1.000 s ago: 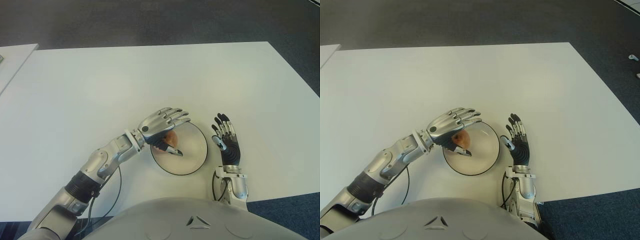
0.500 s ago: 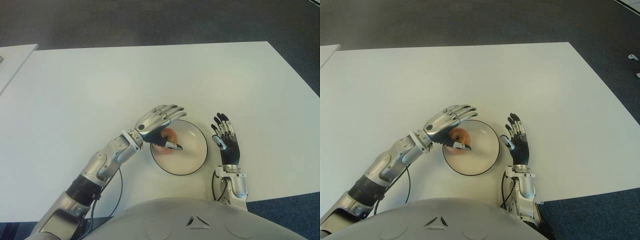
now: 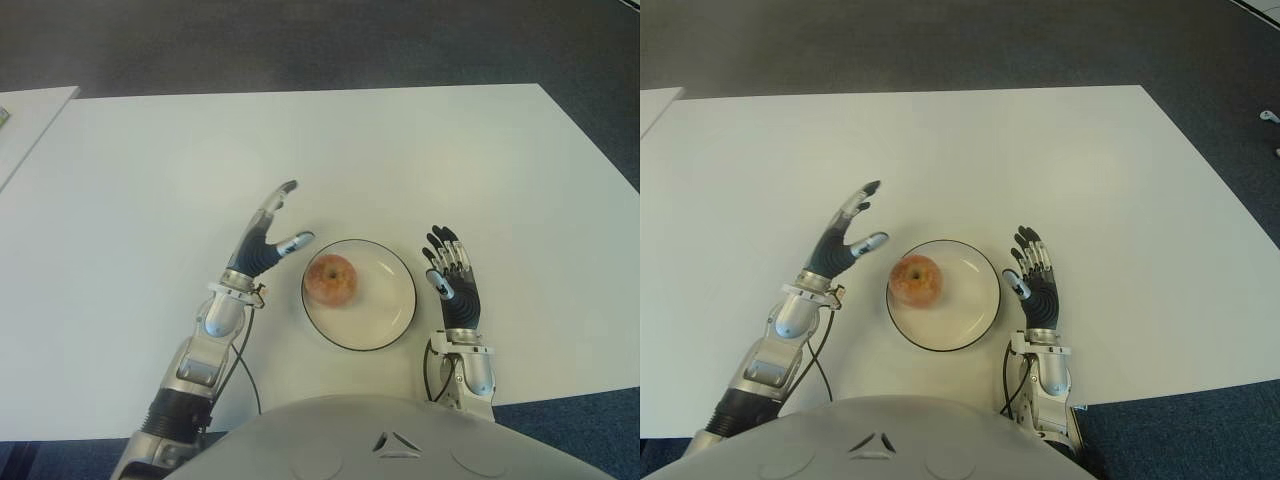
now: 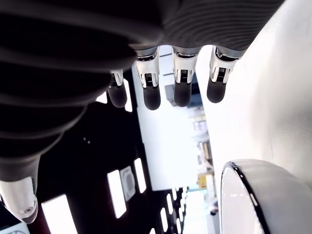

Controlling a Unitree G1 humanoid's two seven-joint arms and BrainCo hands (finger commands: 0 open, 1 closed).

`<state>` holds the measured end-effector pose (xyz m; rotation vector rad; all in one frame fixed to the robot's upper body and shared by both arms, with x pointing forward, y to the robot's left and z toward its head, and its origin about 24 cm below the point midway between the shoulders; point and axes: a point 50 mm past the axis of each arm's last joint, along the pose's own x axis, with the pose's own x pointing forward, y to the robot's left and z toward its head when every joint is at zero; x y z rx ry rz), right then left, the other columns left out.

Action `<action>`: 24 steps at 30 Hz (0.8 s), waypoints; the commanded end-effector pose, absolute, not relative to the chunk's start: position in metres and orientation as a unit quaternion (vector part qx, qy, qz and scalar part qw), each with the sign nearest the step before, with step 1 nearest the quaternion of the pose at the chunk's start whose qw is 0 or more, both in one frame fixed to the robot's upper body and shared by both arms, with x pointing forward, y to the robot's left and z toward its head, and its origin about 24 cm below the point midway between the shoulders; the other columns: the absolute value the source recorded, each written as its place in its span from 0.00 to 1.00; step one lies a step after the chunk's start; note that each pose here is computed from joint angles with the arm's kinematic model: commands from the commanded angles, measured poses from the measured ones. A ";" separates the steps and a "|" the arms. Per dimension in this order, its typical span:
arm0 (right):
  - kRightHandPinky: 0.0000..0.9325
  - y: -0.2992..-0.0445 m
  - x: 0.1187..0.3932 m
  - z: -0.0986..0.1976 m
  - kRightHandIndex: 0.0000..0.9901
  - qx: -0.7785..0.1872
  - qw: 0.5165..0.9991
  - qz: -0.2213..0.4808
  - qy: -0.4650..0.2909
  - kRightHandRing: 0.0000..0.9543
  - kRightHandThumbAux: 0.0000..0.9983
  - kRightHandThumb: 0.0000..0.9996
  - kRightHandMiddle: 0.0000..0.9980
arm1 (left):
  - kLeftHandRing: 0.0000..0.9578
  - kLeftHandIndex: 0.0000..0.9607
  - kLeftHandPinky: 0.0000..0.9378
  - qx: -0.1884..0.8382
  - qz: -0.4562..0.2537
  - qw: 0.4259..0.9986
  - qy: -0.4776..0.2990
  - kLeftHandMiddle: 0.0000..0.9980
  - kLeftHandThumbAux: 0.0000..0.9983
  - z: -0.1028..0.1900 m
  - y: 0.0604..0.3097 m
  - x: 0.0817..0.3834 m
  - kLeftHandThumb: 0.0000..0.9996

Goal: Put the apples into the plate.

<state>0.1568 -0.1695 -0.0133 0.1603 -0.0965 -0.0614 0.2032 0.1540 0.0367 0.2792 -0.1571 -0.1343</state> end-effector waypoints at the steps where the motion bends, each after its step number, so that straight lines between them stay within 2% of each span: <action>1: 0.09 -0.170 0.139 -0.048 0.10 0.092 0.993 -0.036 0.059 0.09 0.58 0.21 0.13 | 0.01 0.03 0.08 0.006 0.008 0.999 0.031 0.01 0.34 0.010 0.171 0.178 0.00; 5: 0.08 -0.173 0.141 -0.047 0.10 0.086 0.994 -0.034 0.060 0.08 0.57 0.20 0.12 | 0.02 0.04 0.08 0.000 0.017 0.999 0.041 0.01 0.35 0.009 0.174 0.174 0.00; 12: 0.13 -0.177 0.144 -0.046 0.11 0.079 0.994 -0.026 0.065 0.10 0.56 0.18 0.13 | 0.02 0.05 0.08 0.017 0.036 0.998 0.051 0.01 0.39 0.003 0.180 0.167 0.01; 16: 0.13 -0.180 0.146 -0.045 0.11 0.077 0.995 -0.020 0.065 0.11 0.56 0.17 0.13 | 0.02 0.07 0.07 0.070 0.050 0.996 0.036 0.02 0.43 -0.003 0.182 0.166 0.01; 24: 0.11 -0.185 0.150 -0.044 0.11 0.071 0.995 -0.014 0.067 0.10 0.56 0.16 0.12 | 0.02 0.07 0.06 0.122 0.031 0.992 -0.010 0.02 0.45 -0.009 0.177 0.160 0.06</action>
